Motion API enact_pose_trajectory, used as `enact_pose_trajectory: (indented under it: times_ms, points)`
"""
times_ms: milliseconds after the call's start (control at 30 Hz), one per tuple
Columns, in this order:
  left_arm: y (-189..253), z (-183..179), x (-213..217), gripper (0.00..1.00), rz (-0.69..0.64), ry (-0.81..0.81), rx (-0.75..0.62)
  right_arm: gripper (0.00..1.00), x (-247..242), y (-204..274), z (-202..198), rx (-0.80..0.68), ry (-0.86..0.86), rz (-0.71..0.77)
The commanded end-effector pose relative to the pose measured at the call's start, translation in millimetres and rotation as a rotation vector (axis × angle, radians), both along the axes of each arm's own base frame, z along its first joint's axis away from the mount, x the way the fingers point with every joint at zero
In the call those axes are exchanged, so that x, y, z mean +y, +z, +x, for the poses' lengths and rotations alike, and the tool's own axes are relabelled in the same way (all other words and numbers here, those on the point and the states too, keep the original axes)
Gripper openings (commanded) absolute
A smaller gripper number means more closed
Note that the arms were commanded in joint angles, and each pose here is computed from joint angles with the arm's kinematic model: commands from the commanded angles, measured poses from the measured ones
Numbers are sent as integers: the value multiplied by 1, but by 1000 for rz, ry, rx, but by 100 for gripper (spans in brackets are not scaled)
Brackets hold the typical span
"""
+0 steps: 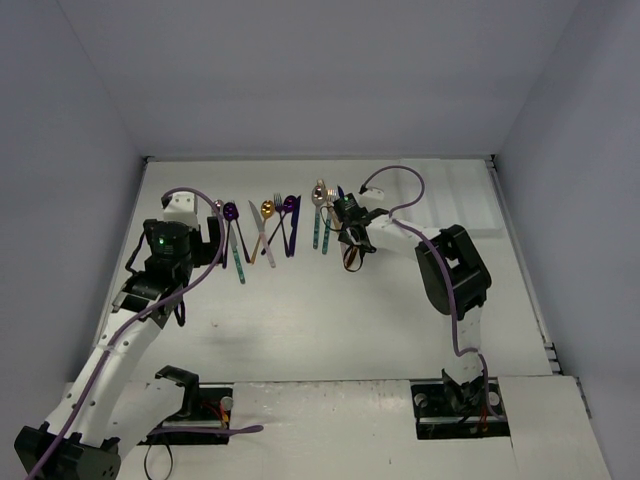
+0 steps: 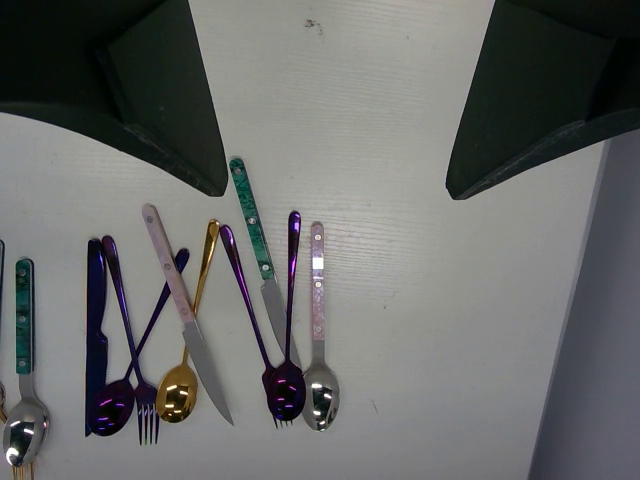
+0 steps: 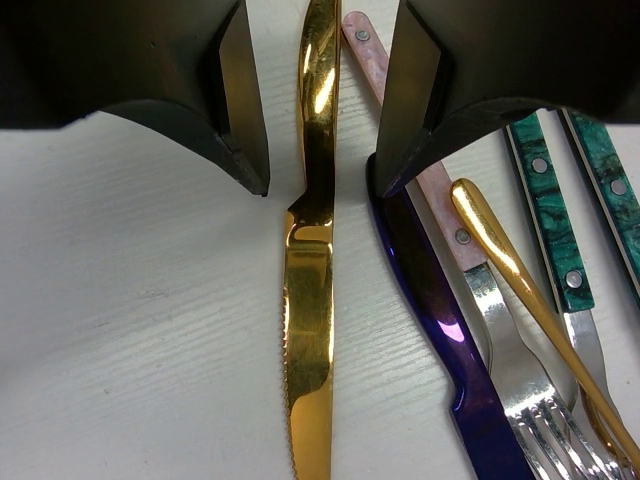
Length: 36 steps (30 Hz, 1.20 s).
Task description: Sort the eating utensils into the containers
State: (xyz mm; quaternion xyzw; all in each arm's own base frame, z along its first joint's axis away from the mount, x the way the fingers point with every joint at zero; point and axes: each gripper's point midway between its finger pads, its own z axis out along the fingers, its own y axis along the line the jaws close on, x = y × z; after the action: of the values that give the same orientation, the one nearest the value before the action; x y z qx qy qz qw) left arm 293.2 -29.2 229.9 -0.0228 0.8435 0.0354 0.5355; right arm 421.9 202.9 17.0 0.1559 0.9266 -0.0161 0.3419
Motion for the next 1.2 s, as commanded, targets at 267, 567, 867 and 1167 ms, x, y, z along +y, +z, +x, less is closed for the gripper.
enact_pose_trajectory:
  times_ms: [267, 567, 867, 1167]
  points:
    - [13, 5, 0, 90, -28, 10, -54, 39, -6, 45, 7, -98, -35, 23]
    - [13, 5, 0, 90, -28, 9, -53, 41, -5, 62, 18, -140, -36, 31]
    - [12, 4, 0, 90, -27, 8, -50, 40, -14, 34, 18, -94, -86, 23]
    - [12, 4, 0, 90, -30, 8, -51, 39, -5, 16, 13, -43, -50, 32]
